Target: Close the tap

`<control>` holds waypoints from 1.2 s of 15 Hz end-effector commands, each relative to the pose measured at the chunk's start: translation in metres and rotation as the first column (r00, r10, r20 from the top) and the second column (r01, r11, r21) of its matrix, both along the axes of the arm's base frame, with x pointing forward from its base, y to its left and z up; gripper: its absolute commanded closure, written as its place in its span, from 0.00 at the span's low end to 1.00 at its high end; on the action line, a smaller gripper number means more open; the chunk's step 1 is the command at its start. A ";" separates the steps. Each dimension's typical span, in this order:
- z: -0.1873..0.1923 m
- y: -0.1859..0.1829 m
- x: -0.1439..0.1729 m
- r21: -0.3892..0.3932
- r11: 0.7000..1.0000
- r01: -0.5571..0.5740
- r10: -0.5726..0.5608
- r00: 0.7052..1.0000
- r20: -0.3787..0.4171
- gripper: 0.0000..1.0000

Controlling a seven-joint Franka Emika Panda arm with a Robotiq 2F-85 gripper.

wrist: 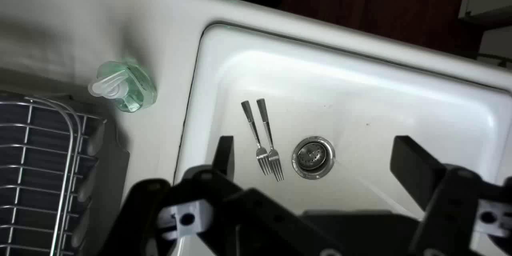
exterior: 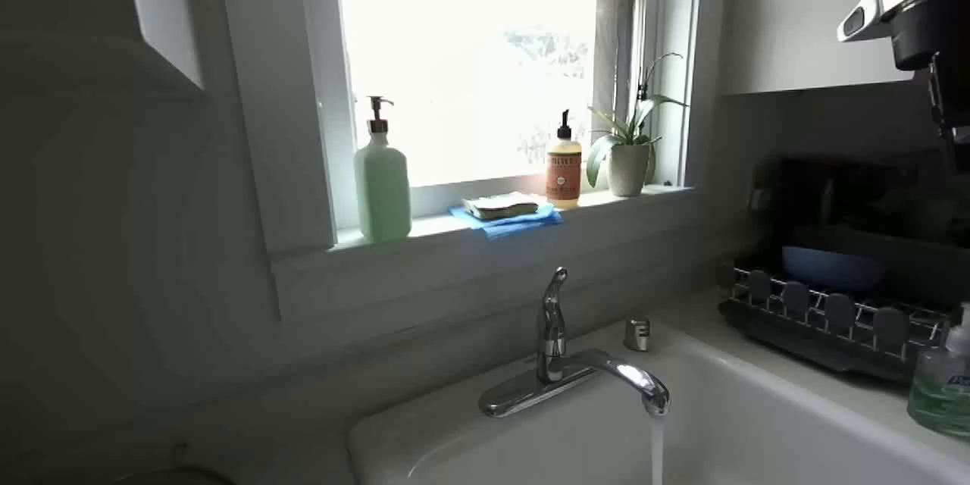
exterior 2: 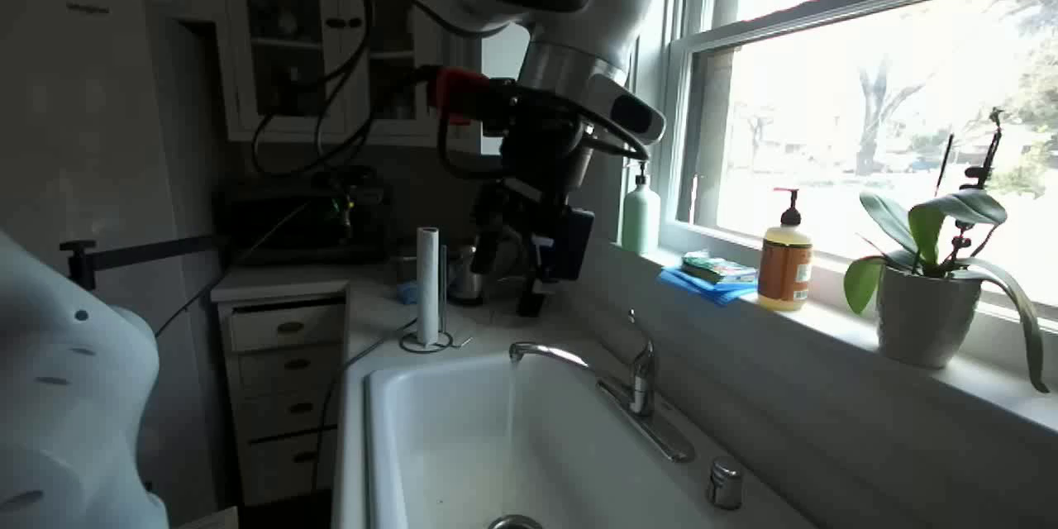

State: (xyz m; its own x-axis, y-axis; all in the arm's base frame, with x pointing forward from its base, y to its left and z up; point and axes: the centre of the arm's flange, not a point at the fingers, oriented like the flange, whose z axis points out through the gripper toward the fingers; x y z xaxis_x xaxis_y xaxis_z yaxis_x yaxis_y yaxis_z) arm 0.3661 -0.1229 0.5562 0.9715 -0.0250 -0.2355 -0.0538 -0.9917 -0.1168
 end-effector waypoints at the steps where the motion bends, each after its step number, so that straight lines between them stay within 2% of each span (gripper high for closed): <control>1: 0.000 0.000 0.000 0.000 1.000 0.000 0.000 1.000 0.000 0.00; 5: 0.000 0.000 0.000 0.000 1.000 0.000 0.000 1.000 0.000 0.00; 7: -0.010 0.000 0.024 -0.010 0.998 0.063 -0.063 0.998 -0.029 0.00; 10: -0.033 0.016 0.062 -0.049 0.997 0.066 -0.068 0.997 -0.036 0.00; 14: -0.062 0.056 0.117 -0.112 0.994 -0.005 0.009 0.999 0.036 0.00; 18: -0.079 0.098 0.170 -0.132 0.989 -0.062 0.089 0.973 0.213 0.00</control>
